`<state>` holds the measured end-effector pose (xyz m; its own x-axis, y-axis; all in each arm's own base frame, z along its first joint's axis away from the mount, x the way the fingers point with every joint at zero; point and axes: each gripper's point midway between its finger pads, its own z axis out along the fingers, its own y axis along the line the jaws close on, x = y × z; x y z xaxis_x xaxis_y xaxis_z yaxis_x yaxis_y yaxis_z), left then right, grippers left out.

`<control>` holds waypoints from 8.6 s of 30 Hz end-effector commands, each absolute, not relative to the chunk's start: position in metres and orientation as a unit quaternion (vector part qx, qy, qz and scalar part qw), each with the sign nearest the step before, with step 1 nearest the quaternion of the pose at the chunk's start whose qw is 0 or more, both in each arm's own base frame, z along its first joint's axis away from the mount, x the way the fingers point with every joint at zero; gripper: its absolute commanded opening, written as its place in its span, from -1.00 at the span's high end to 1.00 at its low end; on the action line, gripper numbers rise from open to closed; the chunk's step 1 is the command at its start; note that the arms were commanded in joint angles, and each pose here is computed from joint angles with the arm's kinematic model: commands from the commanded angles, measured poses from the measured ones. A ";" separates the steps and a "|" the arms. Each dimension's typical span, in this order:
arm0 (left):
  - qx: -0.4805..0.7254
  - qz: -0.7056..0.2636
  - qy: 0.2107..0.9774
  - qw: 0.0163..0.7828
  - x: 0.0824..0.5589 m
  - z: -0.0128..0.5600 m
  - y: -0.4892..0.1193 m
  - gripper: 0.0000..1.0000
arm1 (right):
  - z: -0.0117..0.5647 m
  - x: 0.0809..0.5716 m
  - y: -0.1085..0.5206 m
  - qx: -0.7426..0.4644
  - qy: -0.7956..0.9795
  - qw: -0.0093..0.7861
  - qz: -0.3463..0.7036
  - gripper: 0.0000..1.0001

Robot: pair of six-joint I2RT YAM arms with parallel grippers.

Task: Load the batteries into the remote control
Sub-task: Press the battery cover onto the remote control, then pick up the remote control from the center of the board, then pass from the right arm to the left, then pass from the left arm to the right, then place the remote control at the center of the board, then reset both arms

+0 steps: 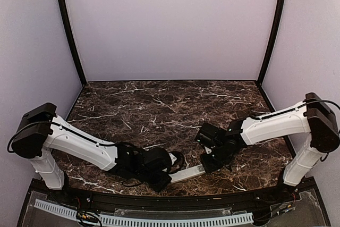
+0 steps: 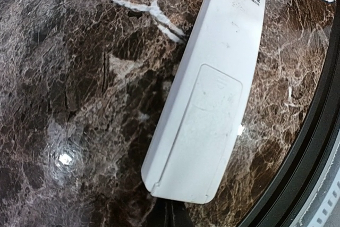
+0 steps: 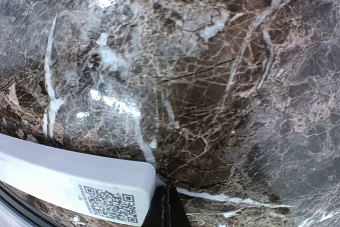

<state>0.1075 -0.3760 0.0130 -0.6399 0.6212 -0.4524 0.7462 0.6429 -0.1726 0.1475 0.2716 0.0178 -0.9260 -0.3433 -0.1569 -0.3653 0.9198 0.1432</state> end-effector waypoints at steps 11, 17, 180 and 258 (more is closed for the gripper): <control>0.363 -0.118 0.916 0.125 0.094 -0.024 -0.324 0.91 | 0.059 0.171 0.279 -0.189 0.963 0.113 0.154 1.00; 0.355 -0.101 0.918 0.146 0.101 -0.009 -0.312 0.82 | 0.073 0.182 0.260 -0.205 0.960 0.132 0.136 0.69; 0.342 -0.500 0.309 0.733 0.076 0.481 -0.405 1.00 | 0.488 0.064 0.330 -0.475 0.271 0.575 0.609 0.42; 0.131 -0.029 0.741 0.658 0.256 0.312 -0.238 -0.98 | 0.154 0.383 0.138 -0.087 0.947 0.274 0.144 -0.97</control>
<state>0.2397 -0.2739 0.3383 0.0126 0.2214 -0.9751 0.3054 0.9277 0.2146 0.3495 0.1291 0.0839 -0.9722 -0.1440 -0.1845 -0.1716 0.9746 0.1438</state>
